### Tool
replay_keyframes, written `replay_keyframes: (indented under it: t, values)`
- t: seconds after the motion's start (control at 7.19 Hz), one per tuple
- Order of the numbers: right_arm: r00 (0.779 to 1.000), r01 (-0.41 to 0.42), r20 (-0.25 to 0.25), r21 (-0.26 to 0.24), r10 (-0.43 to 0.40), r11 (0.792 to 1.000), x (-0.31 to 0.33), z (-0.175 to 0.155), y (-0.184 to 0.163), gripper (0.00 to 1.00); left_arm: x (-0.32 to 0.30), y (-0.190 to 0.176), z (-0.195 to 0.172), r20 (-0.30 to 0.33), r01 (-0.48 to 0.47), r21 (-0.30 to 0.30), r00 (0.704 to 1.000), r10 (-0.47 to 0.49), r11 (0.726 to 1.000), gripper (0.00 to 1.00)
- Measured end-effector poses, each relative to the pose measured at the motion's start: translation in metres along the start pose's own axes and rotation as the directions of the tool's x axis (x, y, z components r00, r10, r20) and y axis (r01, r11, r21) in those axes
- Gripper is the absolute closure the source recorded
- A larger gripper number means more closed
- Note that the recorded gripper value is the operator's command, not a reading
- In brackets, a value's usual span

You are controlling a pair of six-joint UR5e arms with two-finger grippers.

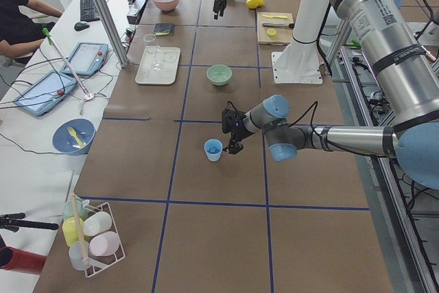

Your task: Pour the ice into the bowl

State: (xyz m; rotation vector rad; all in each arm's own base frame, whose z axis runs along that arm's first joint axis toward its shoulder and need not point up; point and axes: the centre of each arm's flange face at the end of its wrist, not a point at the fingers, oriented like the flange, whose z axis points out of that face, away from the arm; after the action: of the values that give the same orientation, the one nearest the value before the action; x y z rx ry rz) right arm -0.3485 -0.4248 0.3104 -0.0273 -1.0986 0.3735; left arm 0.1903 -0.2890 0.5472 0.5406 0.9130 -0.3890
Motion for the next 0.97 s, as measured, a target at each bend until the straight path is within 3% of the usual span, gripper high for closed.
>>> replay_keyframes:
  t: [0.56,0.97]
  values:
    - [1.000,0.004,0.008,0.004,-0.004,1.000,-0.001,-0.006,0.003,0.00,0.004,0.085,0.040,0.071,-0.021,0.256,0.997,0.003,0.966,0.00]
    - [1.000,0.003,0.005,0.001,-0.003,1.000,0.000,-0.004,0.003,0.00,-0.004,0.105,0.078,0.078,-0.044,0.425,0.997,0.012,0.904,0.00]
